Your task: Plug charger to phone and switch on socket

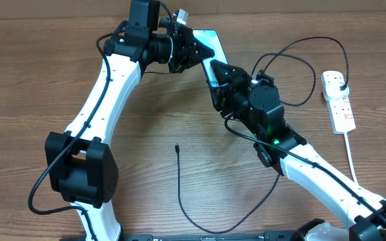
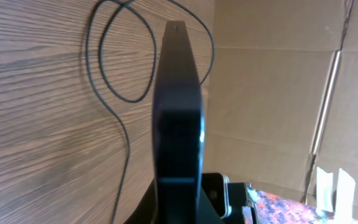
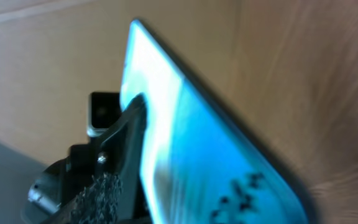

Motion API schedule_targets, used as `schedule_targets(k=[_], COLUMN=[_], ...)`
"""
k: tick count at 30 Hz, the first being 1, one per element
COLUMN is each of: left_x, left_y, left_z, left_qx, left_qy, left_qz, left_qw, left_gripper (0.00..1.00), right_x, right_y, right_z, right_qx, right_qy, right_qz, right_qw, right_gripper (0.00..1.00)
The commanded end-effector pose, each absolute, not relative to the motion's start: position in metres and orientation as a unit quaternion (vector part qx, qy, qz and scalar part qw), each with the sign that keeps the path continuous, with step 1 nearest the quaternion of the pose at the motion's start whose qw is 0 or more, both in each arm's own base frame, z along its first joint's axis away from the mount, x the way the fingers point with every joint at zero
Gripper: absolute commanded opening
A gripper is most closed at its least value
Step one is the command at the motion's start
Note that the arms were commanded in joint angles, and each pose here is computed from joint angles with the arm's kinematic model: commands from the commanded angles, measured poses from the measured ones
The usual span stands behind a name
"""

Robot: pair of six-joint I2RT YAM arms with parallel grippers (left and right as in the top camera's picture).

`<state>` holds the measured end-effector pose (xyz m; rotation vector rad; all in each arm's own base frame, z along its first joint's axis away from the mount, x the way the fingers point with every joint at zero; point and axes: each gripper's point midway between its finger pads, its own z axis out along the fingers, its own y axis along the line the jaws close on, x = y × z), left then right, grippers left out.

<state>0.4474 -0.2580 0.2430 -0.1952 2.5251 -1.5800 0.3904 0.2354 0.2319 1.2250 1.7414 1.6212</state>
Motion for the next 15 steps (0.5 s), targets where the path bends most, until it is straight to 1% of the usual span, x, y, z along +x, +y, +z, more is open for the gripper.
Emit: schedule_targets(k=[1,4,9,15], left_x=[0.453,0.452,0.452,0.449], left_y=[-0.24,-0.225,-0.202,-0.186], left_z=[0.254,0.25,0.242,0.249], left_qx=[-0.033,-0.035,-0.045,-0.02], left_qy=[0.841,0.843,0.85,0.836], left_qz=[-0.528,-0.525,-0.514,-0.537], left_qw=[0.114,0.109,0.108,0.112], left_gripper=[0.04,0.04,0.04,0.04], right_x=[0.39,0.39,0.39,0.386], right_y=[0.238,0.236,0.234,0.234], right_z=[0.238,0.233,0.23,0.215], right_qx=[0.442,0.427,0.4,0.372], right_qy=[0.637,0.656,0.676,0.714], right_qz=[0.588,0.572,0.556,0.523], right_qw=[0.231,0.247,0.271,0.281], right_gripper=[0.57,0.57,0.62,0.67])
